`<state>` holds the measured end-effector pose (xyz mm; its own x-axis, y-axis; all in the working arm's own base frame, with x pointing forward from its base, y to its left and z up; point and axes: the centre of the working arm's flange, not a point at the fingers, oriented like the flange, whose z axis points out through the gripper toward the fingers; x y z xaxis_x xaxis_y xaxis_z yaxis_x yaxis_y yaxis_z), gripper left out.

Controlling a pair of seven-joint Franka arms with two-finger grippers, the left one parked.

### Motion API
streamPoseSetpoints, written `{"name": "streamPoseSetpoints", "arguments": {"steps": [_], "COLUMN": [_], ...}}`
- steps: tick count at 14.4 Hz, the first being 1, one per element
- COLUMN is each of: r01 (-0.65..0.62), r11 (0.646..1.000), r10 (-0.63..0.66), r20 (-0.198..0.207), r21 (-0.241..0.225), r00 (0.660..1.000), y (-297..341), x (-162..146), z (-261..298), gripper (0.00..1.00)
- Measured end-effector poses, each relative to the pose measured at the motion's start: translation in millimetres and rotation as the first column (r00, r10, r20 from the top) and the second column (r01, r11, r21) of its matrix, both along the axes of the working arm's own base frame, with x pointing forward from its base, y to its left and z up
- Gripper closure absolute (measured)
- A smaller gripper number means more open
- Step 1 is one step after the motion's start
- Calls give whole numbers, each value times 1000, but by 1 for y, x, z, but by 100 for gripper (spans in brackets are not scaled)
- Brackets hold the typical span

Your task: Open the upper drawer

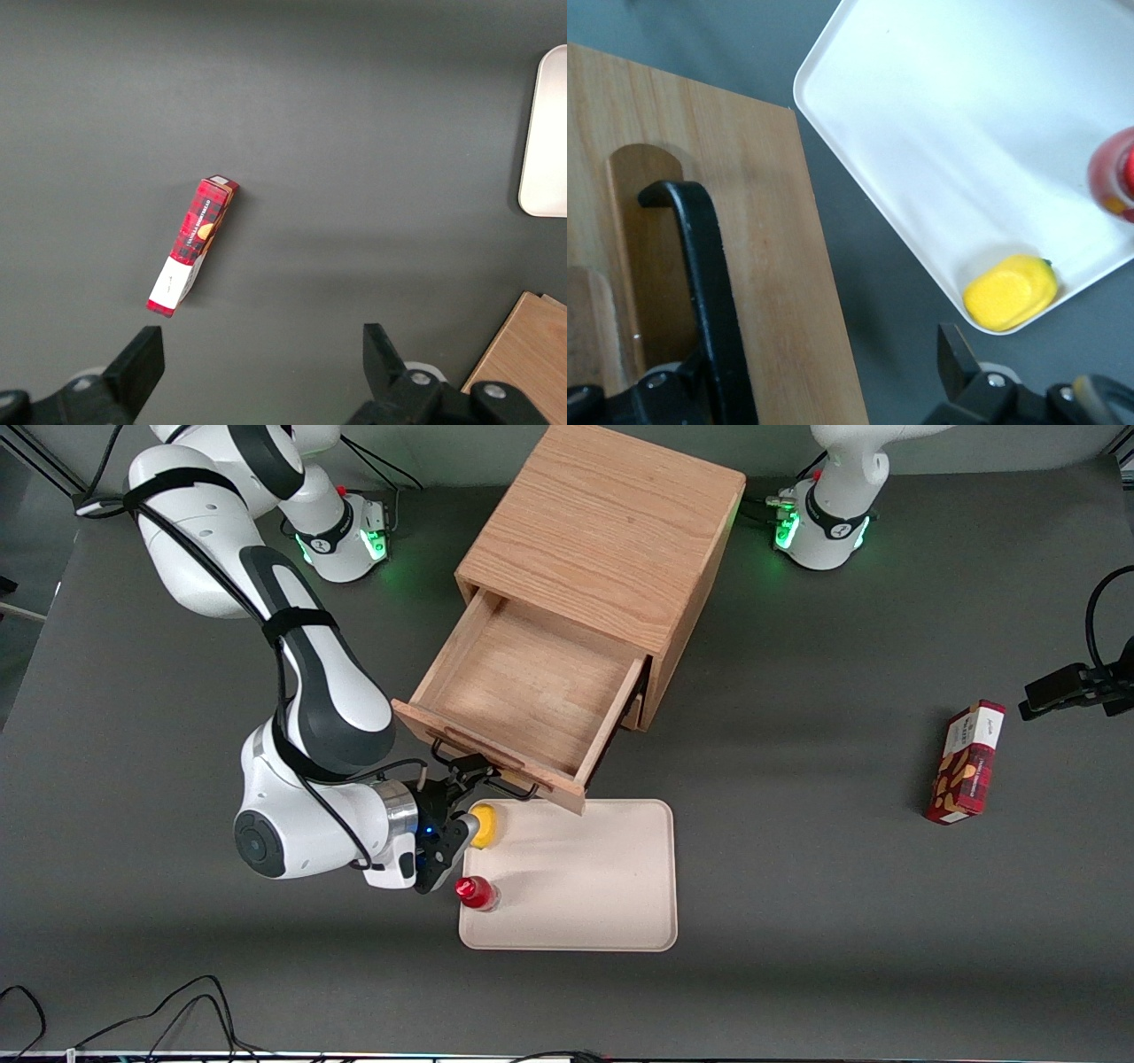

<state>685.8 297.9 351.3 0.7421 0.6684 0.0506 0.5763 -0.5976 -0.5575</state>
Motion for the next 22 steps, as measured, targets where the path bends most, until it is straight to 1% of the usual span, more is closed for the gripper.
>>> {"name": "streamPoseSetpoints", "arguments": {"steps": [3,6,11,12,13,14,15,16,18,19,20,21,22], "r01": [3,0,-45,-51,-55,-60,-61,-50,48,109,160,198,238], "r11": [1000,1000,999,998,998,998,998,998,987,976,963,946,920], "r10": [-3,0,46,52,55,60,62,54,-22,-71,-113,-144,-173], "r20": [5,11,-27,-24,-12,12,51,94,168,198,214,215,223], "r21": [0,11,17,19,21,18,-3,-44,-153,-189,-218,-256,-311], "r00": [1000,1000,999,998,998,998,997,994,986,978,970,966,959], "y": [-2,-1,10,11,9,5,-2,-11,-26,-32,-40,-52,-71], "x": [2,3,-8,-9,-10,-11,-14,-19,-37,-48,-61,-74,-85], "z": [2,11,16,24,38,61,90,123,189,218,243,264,283], "gripper": [0,0,0,0,0,0,0,0,0,0,0,0,0]}}
